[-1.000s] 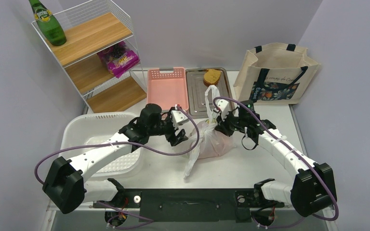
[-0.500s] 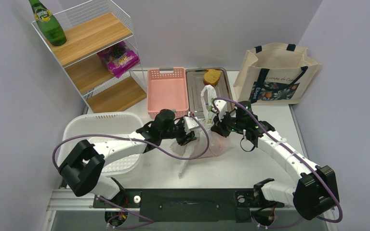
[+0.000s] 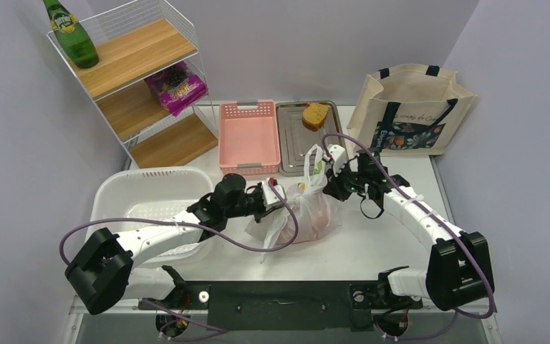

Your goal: Untie the knot of the grocery bags and take out the mixed food

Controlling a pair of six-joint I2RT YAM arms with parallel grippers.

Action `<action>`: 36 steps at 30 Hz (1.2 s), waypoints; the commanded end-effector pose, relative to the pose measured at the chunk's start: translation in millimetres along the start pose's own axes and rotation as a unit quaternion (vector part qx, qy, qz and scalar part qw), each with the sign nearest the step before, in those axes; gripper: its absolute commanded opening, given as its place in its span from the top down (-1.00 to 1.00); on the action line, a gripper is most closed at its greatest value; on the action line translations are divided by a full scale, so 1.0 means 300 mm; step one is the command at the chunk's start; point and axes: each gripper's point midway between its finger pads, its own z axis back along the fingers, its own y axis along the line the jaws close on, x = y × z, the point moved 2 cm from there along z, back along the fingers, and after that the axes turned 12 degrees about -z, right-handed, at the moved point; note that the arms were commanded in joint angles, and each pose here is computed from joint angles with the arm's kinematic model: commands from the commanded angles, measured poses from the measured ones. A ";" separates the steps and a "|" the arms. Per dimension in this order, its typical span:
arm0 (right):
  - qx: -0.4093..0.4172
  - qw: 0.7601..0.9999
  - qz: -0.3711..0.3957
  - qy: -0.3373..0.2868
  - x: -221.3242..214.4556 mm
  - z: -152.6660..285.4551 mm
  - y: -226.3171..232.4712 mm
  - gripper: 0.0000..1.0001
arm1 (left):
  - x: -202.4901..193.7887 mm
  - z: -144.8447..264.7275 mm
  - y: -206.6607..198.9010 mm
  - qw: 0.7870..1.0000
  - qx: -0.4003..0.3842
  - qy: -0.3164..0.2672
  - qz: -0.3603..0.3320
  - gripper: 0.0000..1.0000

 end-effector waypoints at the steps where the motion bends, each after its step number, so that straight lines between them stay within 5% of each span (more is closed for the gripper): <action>1: -0.198 0.980 0.025 -0.002 0.034 0.110 -0.305 1.00 | -0.099 0.075 -0.057 0.998 -0.019 0.052 0.041 1.00; 9: -0.100 0.994 0.032 0.027 0.032 0.101 -0.196 1.00 | -0.059 0.059 -0.009 0.995 0.001 0.035 0.094 1.00; 19: -0.229 0.972 0.015 0.046 -0.030 0.197 -0.391 1.00 | -0.107 0.122 -0.078 0.996 -0.047 0.049 0.052 1.00; 28: -0.148 0.989 0.006 0.025 0.041 0.144 -0.291 1.00 | -0.089 0.085 -0.022 0.995 -0.009 0.043 0.089 1.00; 30: -0.127 0.991 0.003 0.032 0.051 0.155 -0.252 0.66 | -0.079 0.078 -0.002 0.995 -0.001 0.044 0.085 0.83; 31: -0.117 0.993 0.000 0.032 0.064 0.172 -0.230 0.29 | -0.068 0.079 0.006 0.995 -0.001 0.046 0.085 0.31; 32: -0.109 0.994 -0.002 0.030 0.071 0.180 -0.215 -0.20 | -0.057 0.083 0.013 0.995 0.000 0.045 0.083 0.05; 33: -0.105 0.994 0.000 0.026 0.081 0.201 -0.194 -0.41 | -0.042 0.086 0.022 0.995 0.001 0.046 0.083 -0.28; 34: -0.095 0.995 0.001 0.020 0.088 0.208 -0.176 -0.62 | -0.026 0.093 0.028 0.996 0.004 0.041 0.081 -0.34; 36: -0.082 0.997 0.005 0.006 0.106 0.229 -0.130 -0.73 | 0.010 0.102 0.042 0.997 0.006 0.029 0.074 -0.41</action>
